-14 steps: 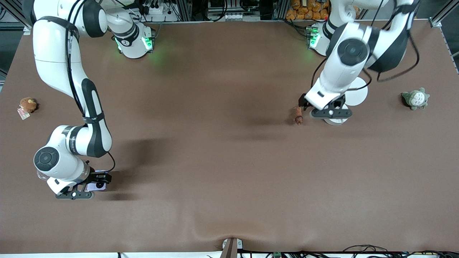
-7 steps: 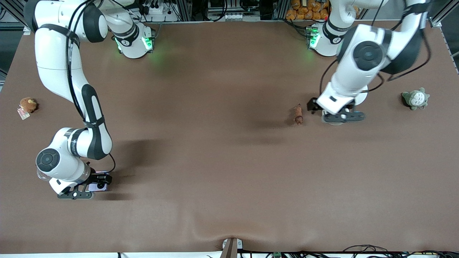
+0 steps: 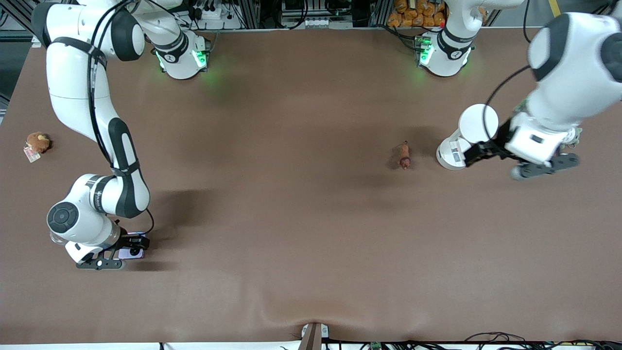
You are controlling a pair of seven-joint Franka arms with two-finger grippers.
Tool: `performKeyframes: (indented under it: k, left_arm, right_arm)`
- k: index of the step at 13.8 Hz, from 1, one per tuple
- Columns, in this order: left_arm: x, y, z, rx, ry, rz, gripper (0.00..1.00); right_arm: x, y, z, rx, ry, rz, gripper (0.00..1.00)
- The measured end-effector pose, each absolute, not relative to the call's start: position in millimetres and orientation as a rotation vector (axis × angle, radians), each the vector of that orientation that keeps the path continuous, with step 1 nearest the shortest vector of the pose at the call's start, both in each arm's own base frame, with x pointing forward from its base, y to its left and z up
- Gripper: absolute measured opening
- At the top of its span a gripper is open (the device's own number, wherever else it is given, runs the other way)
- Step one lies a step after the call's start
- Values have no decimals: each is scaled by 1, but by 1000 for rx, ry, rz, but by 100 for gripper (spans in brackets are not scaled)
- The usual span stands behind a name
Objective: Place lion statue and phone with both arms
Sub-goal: 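Set the lion beside the white lamp while the right gripper carries the phone, then set the phone by the glass with the right gripper, then retract both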
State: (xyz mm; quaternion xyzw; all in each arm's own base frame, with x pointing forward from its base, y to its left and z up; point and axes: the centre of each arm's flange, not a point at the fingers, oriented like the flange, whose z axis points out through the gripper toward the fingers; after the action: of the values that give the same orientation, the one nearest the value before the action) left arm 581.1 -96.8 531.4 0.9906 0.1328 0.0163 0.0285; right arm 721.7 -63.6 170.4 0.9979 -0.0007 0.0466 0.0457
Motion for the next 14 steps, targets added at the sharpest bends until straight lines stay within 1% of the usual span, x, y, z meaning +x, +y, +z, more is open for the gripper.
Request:
performKeyframes:
  k: [1,2,6,8,11,12,14]
  left_arm:
    - [589,-88,546,3041,437,68,100]
    - [596,-80,560,3022,460,91,100]
    - [602,-75,604,2995,467,177,100]
    - [601,-76,606,3033,452,191,100]
    - [601,-73,610,3056,453,214,100]
    - [599,-72,615,3058,455,210,100]
    - [583,-72,626,3079,452,121,100]
  right_arm:
    - [722,-65,167,3041,1,166,99]
    - [722,-65,165,3037,3,184,100]
    - [723,-65,165,3031,47,204,100]
    - [725,-66,171,3027,86,212,100]
    - [726,-64,187,3042,95,179,100]
    - [726,-64,193,3049,94,159,100]
    - [725,-63,206,3062,91,126,100]
